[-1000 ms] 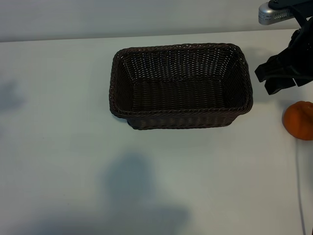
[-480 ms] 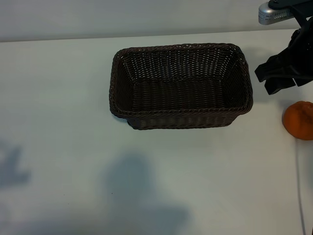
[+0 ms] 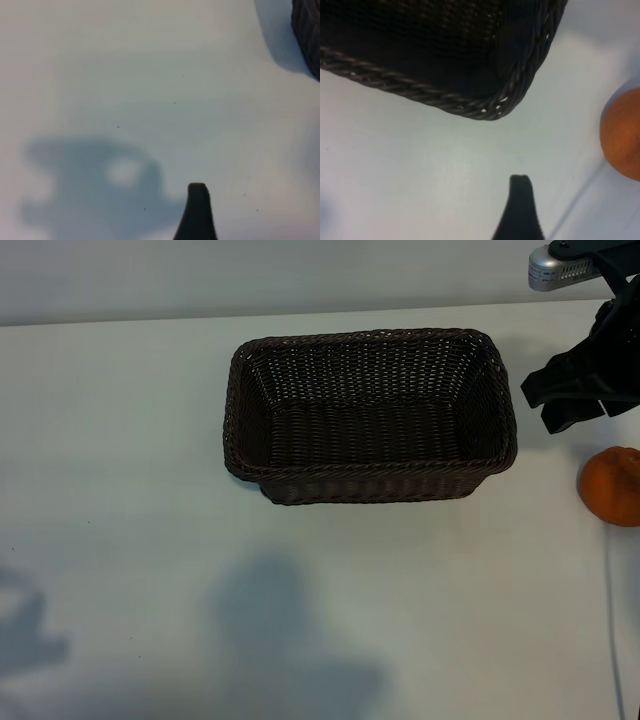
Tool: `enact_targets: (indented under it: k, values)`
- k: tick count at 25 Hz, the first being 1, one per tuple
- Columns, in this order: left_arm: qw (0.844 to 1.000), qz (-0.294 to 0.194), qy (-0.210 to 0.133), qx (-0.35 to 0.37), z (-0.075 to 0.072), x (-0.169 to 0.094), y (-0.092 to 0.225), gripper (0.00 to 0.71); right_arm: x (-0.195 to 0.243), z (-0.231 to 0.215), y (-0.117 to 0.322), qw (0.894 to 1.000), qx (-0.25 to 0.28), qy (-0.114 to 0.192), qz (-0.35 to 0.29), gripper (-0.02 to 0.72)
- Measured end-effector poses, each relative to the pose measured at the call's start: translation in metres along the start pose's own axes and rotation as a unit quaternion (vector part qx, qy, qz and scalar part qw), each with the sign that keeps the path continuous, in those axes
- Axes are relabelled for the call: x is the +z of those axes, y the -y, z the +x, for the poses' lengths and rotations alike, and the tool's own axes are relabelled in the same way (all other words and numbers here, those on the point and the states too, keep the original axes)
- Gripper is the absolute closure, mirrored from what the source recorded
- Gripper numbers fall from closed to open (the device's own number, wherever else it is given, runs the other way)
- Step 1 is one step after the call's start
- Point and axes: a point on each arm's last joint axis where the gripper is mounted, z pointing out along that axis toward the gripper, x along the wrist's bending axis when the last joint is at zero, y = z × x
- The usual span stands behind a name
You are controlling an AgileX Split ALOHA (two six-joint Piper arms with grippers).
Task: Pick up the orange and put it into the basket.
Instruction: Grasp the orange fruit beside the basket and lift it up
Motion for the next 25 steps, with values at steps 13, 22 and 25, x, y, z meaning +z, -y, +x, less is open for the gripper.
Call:
enact_targets:
  k: [13, 22, 25]
  values:
    - [0.999, -0.003, 0.023, 0.028, -0.004, -0.004, 0.035, 0.114, 0.0, 0.0, 0.0, 1.0, 0.0, 0.0, -0.001, 0.156]
    - [1.0, -0.009, -0.021, -0.001, 0.003, -0.002, 0.047, 0.114, 0.0, 0.0, 0.0, 1.0, 0.0, 0.0, -0.001, 0.156]
    - [1.0, -0.007, -0.028, -0.009, 0.005, -0.002, 0.048, 0.114, 0.0, 0.0, 0.0, 1.0, 0.0, 0.0, -0.001, 0.156]
